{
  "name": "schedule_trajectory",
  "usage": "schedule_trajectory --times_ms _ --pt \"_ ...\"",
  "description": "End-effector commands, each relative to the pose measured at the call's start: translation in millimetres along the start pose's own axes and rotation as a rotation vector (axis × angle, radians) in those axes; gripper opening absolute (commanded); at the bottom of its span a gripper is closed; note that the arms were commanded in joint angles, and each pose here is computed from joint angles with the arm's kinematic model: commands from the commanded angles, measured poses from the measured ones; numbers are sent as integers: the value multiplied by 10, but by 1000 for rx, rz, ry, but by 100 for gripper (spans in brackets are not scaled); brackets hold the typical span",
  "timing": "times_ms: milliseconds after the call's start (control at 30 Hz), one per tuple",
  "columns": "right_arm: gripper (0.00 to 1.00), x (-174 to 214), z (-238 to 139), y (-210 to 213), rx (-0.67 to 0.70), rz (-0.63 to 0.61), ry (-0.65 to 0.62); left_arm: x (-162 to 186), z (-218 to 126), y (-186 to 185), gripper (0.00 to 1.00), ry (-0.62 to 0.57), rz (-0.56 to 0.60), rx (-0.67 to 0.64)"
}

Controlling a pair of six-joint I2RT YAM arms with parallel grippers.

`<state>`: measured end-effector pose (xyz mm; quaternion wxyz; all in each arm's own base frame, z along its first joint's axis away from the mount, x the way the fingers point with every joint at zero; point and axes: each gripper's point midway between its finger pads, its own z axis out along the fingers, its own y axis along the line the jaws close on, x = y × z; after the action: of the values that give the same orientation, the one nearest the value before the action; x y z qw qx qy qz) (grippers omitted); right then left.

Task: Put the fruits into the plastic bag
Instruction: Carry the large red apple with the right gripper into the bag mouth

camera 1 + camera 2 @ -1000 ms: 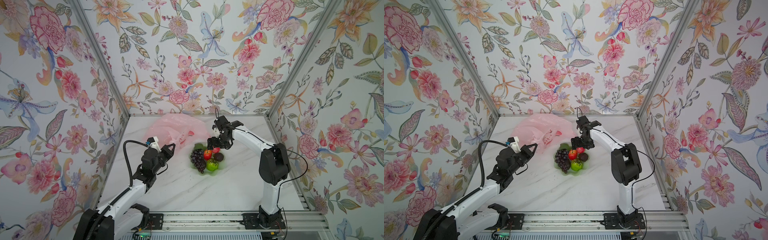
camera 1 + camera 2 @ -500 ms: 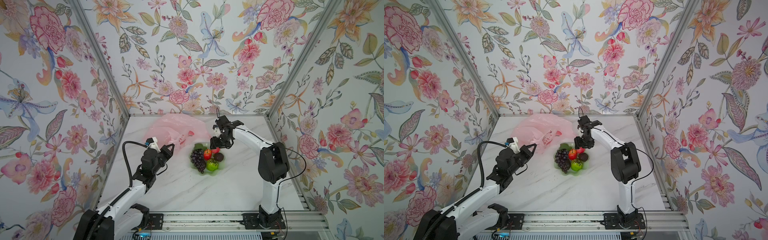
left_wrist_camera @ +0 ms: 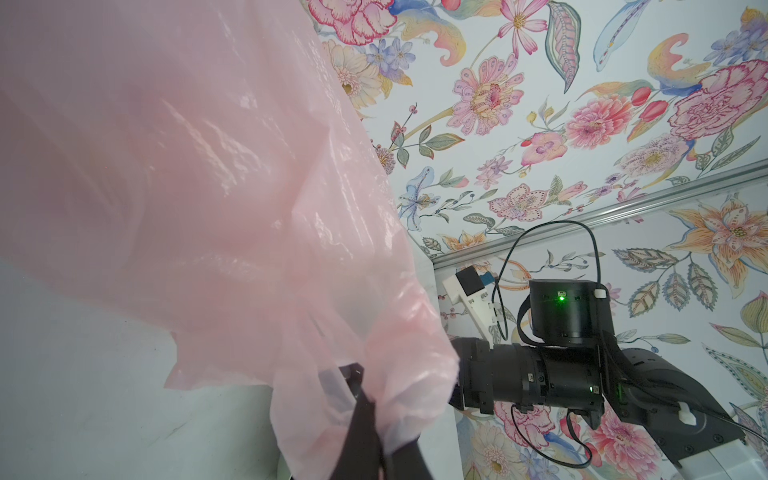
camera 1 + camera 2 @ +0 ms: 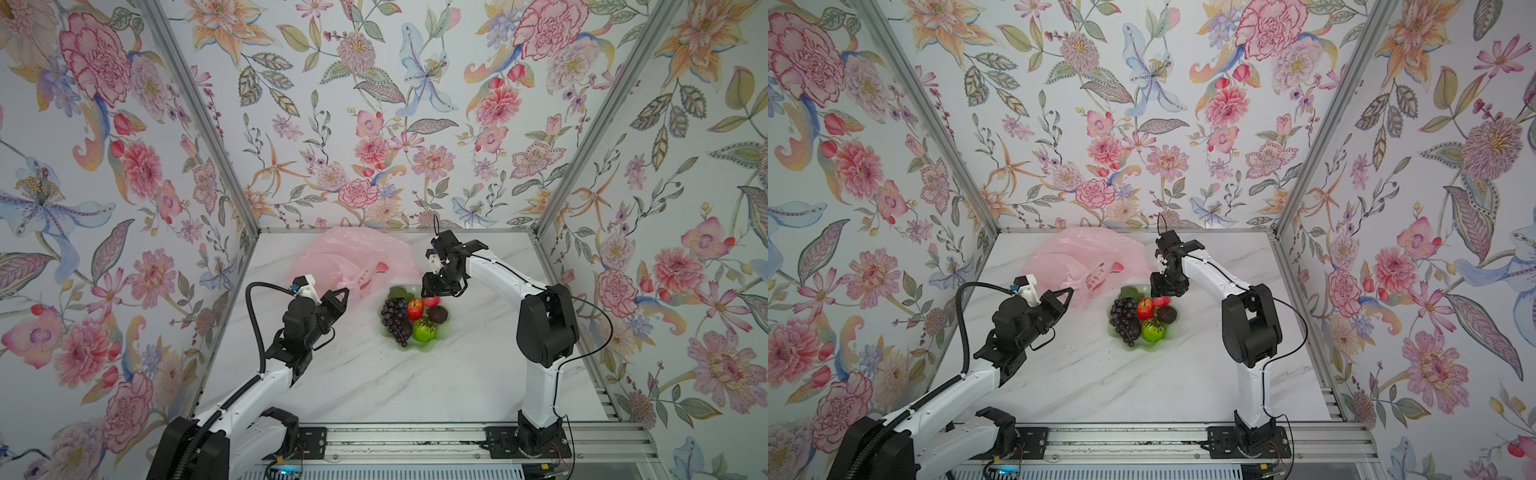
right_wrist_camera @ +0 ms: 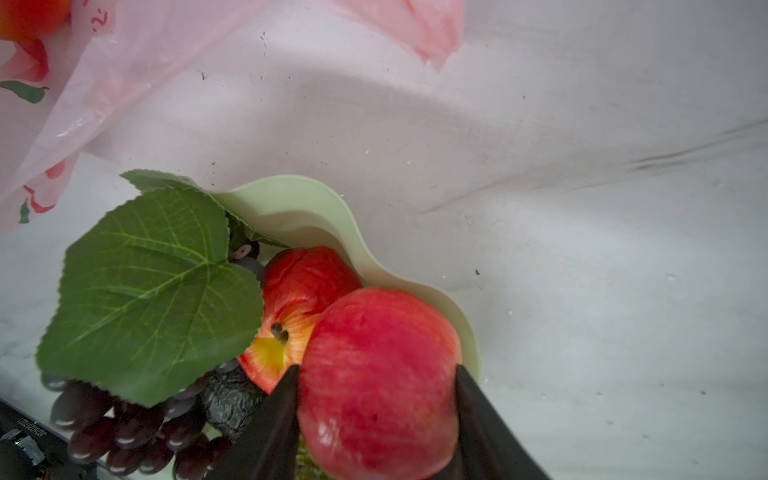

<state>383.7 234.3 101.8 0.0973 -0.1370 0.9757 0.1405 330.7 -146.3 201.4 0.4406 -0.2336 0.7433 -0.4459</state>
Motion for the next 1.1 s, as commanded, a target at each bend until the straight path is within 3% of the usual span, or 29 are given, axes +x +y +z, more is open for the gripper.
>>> schedule_trajectory --times_ms 0,333,500,767,1067 --pt "45 -79 -281 108 -53 28 -46 -48 -38 11 0 -21 -6 8" --pt "44 -210 -653 329 -201 123 -108 -52 -47 -24 0 -19 -3 25" --pt "44 -340 -714 559 -349 205 -134 -52 -66 -22 0 -22 -2 27" --pt "43 -670 -535 885 -590 355 -154 -42 -79 -26 0 -18 -3 32" --pt "40 -950 -112 1203 -683 390 -108 -58 -64 -46 0 -22 -3 36"
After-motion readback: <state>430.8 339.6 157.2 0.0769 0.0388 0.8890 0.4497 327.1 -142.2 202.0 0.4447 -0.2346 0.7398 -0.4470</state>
